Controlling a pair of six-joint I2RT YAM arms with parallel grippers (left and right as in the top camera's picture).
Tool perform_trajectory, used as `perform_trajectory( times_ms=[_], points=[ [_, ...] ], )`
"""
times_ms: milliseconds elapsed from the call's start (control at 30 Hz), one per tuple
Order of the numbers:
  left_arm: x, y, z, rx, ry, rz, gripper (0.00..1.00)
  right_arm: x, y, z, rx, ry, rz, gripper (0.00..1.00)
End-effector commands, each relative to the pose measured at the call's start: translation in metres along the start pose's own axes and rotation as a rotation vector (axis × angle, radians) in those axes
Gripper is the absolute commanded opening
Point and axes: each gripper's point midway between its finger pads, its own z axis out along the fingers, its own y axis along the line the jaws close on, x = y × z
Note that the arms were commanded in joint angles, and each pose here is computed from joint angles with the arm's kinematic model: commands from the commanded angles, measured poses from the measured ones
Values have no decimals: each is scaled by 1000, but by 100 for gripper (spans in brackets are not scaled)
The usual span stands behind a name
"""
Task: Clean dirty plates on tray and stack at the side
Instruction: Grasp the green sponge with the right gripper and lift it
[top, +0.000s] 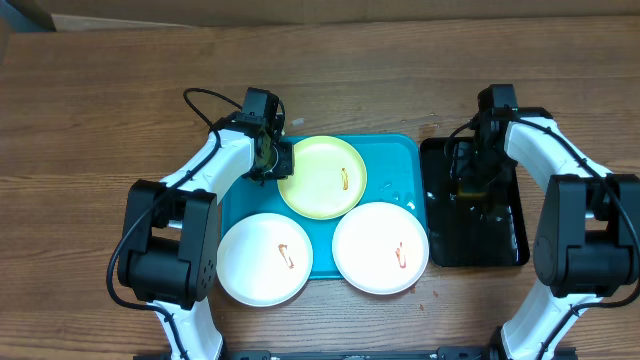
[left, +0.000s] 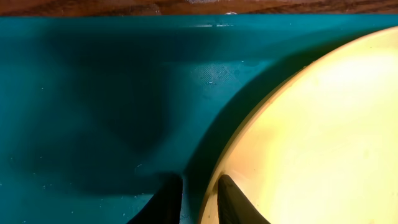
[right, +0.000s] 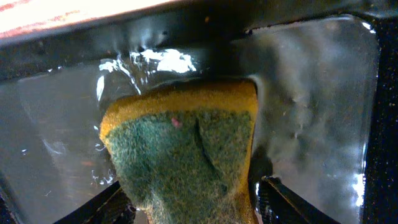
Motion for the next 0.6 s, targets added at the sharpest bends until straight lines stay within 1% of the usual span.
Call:
perform_trajectory(
  times_ms=[0,133,167,233,567],
  points=[
    [6,4,6,-19,19,-4,23,-9,1,-8,-3,-31,1,62],
    [6,4,6,-19,19,-4,23,-18,2,-8,-9,-66,0,61],
    [6,4,6,-19,19,-4,23,-20,3,-8,-9,-73,0,60],
    [6,4,6,-19,19,-4,23,-21,1,-10,0,-74,0,55],
    [6,4,6,-19,19,-4,23,-28,-1,-25,22,-84,1,55]
  ],
)
